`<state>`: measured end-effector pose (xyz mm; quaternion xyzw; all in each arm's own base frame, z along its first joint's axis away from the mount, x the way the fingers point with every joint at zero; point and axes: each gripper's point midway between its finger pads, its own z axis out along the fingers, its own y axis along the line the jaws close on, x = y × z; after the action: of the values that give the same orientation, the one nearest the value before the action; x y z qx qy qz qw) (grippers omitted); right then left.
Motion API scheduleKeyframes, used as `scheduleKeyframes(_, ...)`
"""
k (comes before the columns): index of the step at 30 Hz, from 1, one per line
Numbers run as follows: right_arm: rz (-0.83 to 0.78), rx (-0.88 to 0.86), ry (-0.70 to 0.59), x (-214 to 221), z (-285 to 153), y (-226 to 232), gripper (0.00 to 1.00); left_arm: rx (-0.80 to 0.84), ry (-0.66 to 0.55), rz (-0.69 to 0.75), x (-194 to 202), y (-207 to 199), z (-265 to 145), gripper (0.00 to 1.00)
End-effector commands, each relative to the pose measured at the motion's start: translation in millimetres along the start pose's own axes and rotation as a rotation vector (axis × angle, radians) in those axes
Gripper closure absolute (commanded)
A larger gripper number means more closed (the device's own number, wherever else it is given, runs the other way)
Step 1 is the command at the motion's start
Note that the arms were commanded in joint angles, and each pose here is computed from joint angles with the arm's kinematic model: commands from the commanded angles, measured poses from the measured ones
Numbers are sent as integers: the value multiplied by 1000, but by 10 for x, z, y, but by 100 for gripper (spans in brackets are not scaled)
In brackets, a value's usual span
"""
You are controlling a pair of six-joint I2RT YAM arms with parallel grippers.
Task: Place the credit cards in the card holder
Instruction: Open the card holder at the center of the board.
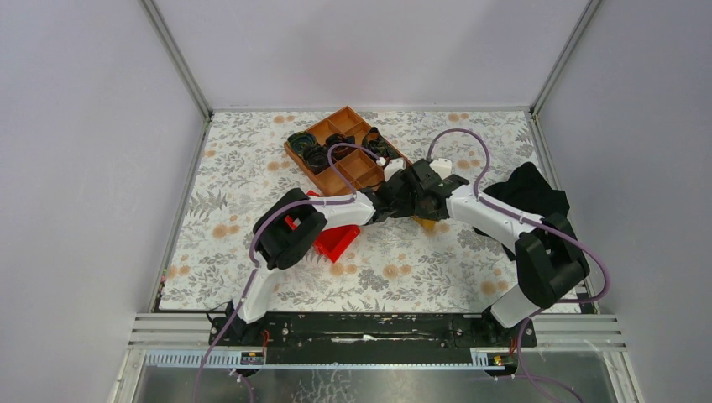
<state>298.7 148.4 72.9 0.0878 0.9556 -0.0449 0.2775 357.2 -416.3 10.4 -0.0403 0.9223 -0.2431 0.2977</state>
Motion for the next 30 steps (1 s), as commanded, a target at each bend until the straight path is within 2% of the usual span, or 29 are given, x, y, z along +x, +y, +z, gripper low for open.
scheduleKeyframes(1,-34,12,25,102,64,41,100,-416,350,103,1180,1427,-7,54)
scheduleKeyframes(13,1,112,66,191,243,-224,100,-424,353,93,1192,1455,-22,55)
scheduleKeyframes(30,31,226,-4,130,55,-641,100,-429,368,74,1277,1511,-39,56)
